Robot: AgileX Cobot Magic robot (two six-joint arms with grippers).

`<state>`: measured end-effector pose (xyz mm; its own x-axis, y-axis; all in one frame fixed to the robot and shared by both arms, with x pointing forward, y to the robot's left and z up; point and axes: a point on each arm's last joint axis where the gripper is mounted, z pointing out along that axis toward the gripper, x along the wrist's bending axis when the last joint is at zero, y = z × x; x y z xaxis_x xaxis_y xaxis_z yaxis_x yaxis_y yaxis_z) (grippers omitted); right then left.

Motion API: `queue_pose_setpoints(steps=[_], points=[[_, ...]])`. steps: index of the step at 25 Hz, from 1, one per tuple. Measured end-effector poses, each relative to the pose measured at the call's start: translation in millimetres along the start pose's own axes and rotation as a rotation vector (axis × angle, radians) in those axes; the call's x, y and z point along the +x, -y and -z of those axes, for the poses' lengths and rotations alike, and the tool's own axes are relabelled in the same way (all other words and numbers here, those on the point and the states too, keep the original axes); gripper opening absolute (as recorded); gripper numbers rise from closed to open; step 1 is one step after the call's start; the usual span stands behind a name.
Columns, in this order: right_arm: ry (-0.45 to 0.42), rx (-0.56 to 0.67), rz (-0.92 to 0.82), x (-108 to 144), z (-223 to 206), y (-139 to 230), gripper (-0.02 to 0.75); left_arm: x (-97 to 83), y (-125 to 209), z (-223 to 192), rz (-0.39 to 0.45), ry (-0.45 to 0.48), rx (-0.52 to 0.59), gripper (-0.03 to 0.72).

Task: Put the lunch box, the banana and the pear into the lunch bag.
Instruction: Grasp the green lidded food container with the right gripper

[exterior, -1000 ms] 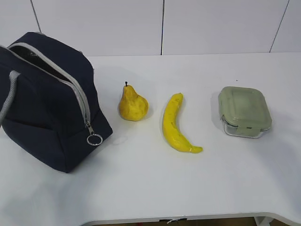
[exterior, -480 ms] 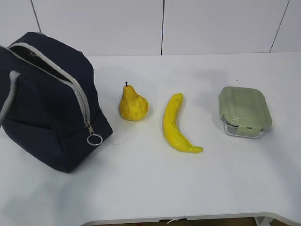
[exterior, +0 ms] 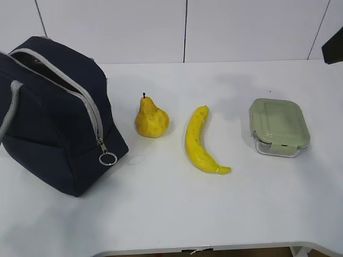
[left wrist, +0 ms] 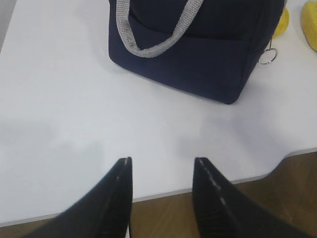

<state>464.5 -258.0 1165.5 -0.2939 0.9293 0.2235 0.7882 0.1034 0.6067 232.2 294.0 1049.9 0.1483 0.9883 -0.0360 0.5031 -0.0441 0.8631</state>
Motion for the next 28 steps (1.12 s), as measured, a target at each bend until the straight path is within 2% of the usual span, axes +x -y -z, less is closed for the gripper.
queue_pose_setpoints(steps=[6,15,21,25,28], points=[[-0.125,-0.028,-0.084,-29,-7,-8,0.587,0.0,0,0,0.000,0.000,0.000,0.288],[-0.289,-0.106,-0.183,-93,-32,-18,0.587,0.0,0,0,0.000,0.000,0.000,0.288],[-0.329,-0.125,-0.215,-122,-53,-18,0.587,0.0,0,0,0.000,0.000,0.000,0.288],[-0.348,-0.129,-0.231,-134,-66,-18,0.587,0.0,0,0,0.000,0.000,0.000,0.288],[-0.396,-0.158,-0.237,-140,-78,-13,0.587,0.0,0,0,0.000,0.000,0.000,0.288]])
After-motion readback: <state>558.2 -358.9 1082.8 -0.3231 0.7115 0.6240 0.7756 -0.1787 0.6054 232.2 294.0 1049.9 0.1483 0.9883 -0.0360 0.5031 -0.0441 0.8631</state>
